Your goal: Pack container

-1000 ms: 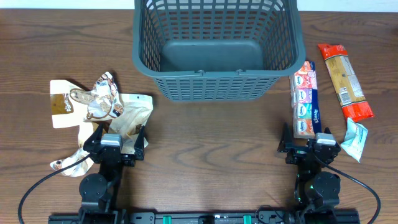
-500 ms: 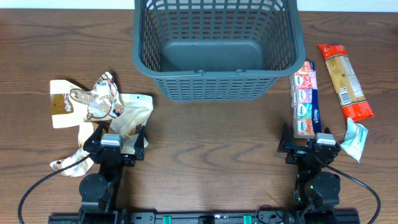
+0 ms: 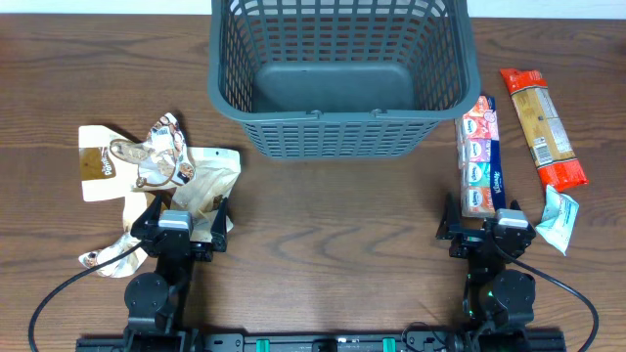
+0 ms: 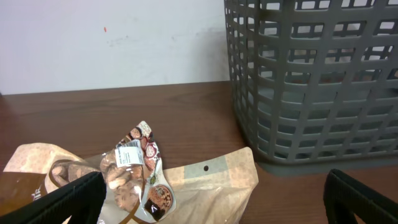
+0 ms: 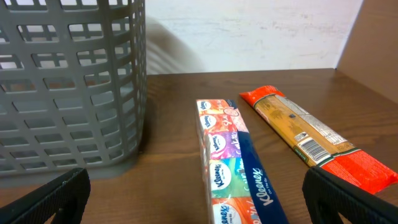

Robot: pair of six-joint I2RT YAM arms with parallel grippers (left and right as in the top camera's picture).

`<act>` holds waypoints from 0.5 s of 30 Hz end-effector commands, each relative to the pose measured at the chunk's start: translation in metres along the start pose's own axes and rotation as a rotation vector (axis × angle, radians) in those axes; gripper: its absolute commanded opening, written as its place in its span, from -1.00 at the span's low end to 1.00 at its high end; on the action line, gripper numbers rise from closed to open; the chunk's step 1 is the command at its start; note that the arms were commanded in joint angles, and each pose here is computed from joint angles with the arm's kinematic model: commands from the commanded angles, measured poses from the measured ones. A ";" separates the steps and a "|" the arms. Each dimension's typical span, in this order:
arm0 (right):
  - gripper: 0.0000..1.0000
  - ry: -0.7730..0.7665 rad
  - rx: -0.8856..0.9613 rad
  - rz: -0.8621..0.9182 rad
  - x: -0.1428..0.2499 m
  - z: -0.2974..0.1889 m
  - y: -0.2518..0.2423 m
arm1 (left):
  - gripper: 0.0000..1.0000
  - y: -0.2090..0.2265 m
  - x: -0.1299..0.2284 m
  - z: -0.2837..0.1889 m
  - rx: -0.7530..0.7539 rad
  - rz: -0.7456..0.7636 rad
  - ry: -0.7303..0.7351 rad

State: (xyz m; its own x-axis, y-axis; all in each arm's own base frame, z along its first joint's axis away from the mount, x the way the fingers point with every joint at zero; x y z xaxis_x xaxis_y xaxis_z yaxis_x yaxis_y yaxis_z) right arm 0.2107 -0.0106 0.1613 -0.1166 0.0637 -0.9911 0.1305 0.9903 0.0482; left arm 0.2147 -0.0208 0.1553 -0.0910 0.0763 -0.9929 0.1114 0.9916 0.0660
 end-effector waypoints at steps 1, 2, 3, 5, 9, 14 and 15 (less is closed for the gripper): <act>0.99 -0.004 0.006 0.011 0.001 0.000 -0.001 | 0.97 -0.006 0.011 0.000 0.043 -0.012 0.042; 0.97 -0.004 0.006 0.011 0.001 0.000 -0.001 | 0.97 -0.006 0.011 0.000 0.043 -0.012 0.042; 0.98 -0.004 0.006 0.011 0.001 0.000 -0.001 | 0.97 -0.006 0.011 0.000 0.043 -0.012 0.042; 0.98 -0.004 0.006 0.011 0.001 0.000 -0.001 | 0.97 -0.006 0.011 0.000 0.043 -0.012 0.042; 0.98 -0.004 0.006 0.011 0.001 0.000 -0.001 | 0.97 -0.006 0.011 0.000 0.043 -0.012 0.042; 0.98 -0.004 0.006 0.011 0.001 0.000 -0.001 | 0.97 -0.006 0.011 0.000 0.043 -0.011 0.040; 0.98 -0.004 0.005 0.011 0.001 0.000 -0.001 | 0.97 -0.006 0.011 0.000 0.043 -0.011 0.038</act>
State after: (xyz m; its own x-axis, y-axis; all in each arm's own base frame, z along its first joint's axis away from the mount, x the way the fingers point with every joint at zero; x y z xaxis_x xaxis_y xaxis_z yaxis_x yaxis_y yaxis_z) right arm 0.2107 -0.0106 0.1613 -0.1166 0.0636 -0.9911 0.1308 0.9902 0.0482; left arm 0.2147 -0.0208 0.1554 -0.0906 0.0762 -0.9930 0.1114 0.9916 0.0660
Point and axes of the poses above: each gripper's point midway between its finger pads, its own z axis out along the fingers, its own y axis along the line the jaws close on, x = y × z, the point moved 3 cm from there along -z, back along the fingers, and after that the axes turned 2 degrees about z, right-handed, at the moved point
